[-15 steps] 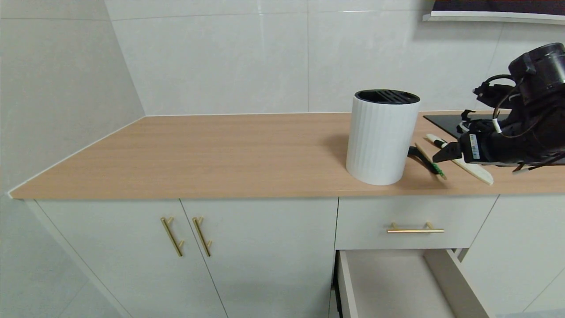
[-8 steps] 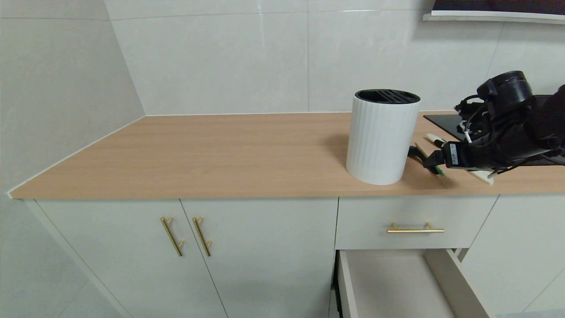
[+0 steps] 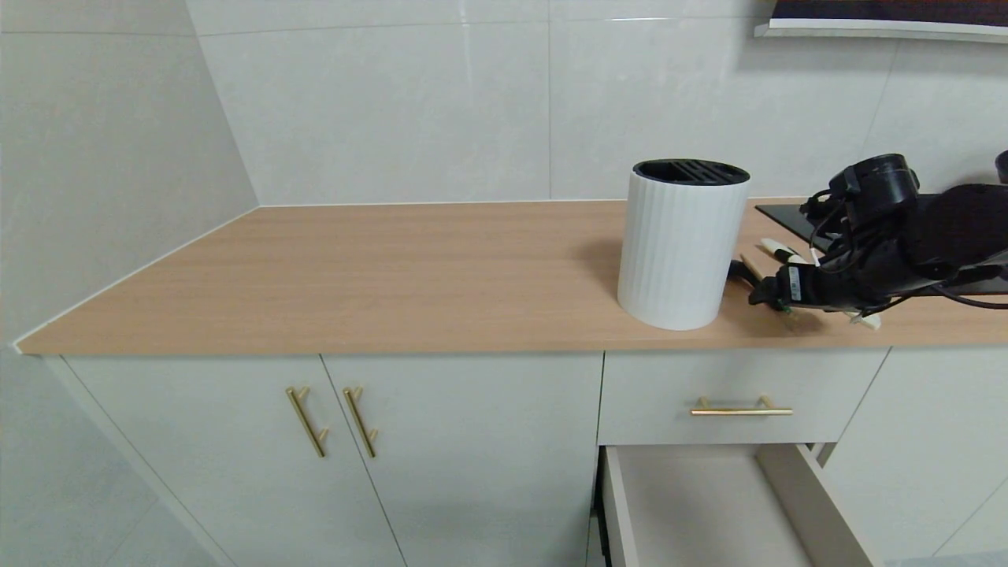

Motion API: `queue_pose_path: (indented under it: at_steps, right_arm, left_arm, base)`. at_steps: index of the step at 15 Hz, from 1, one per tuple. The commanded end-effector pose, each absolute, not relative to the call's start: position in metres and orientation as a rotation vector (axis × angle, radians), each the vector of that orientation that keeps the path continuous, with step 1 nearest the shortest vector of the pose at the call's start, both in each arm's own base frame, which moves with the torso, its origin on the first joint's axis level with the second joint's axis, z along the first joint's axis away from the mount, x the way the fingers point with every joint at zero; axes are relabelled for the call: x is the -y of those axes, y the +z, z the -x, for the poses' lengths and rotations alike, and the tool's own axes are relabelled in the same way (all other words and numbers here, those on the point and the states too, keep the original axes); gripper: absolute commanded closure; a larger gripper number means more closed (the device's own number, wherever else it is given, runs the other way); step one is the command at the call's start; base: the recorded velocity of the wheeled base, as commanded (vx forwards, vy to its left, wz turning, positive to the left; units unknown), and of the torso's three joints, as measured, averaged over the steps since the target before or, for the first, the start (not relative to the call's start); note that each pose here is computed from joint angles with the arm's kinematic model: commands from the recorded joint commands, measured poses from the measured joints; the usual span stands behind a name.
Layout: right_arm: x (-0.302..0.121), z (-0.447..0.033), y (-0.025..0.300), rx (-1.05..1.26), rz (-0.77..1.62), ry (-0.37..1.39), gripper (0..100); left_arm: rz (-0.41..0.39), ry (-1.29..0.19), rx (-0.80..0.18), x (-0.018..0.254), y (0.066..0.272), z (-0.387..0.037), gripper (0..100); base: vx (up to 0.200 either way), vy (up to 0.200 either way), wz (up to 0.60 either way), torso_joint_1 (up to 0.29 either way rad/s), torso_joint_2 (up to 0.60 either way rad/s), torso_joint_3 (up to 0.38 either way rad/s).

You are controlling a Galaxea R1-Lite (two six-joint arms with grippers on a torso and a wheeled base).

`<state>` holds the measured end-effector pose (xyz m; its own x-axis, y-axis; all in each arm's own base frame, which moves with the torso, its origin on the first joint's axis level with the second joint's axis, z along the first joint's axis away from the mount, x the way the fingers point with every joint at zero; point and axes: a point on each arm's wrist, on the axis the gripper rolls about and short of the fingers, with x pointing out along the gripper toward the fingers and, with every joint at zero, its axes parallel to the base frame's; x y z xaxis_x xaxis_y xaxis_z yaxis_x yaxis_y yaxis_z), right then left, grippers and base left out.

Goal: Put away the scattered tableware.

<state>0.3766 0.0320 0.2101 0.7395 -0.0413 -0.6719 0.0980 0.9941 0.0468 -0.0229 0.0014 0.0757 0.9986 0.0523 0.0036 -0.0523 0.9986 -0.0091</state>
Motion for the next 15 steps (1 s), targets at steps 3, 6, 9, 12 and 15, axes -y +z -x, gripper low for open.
queue_pose_path:
  at_steps: [3, 6, 9, 12, 15]
  right_arm:
    - [-0.0316, -0.3818, 0.2015, -0.752, -0.080, -0.080, 0]
    - [-0.0317, -0.3825, 0.2004, -0.755, -0.079, -0.081, 100]
    - [-0.0317, -0.3827, 0.1997, -0.758, -0.080, -0.079, 100]
    - [-0.0315, -0.3808, 0.2032, -0.749, -0.081, -0.079, 100]
    - [-0.0312, -0.3769, 0.2086, -0.738, -0.083, -0.078, 100]
  left_arm:
    - [0.009, 0.052, 0.003, -0.0015, 0.0758, 0.0228, 0]
    - [0.009, 0.052, 0.002, -0.0015, 0.0756, 0.0228, 0]
    - [0.009, 0.052, 0.002, -0.0015, 0.0756, 0.0228, 0]
    - [0.009, 0.052, 0.003, -0.0015, 0.0758, 0.0228, 0]
    - [0.009, 0.052, 0.003, -0.0015, 0.0758, 0.0228, 0]
  base:
    - [0.000, 0.000, 0.00, 0.000, 0.00, 0.000]
    - [0.000, 0.000, 0.00, 0.000, 0.00, 0.000]
    - [0.000, 0.000, 0.00, 0.000, 0.00, 0.000]
    - [0.000, 0.000, 0.00, 0.000, 0.00, 0.000]
    - [0.000, 0.000, 0.00, 0.000, 0.00, 0.000]
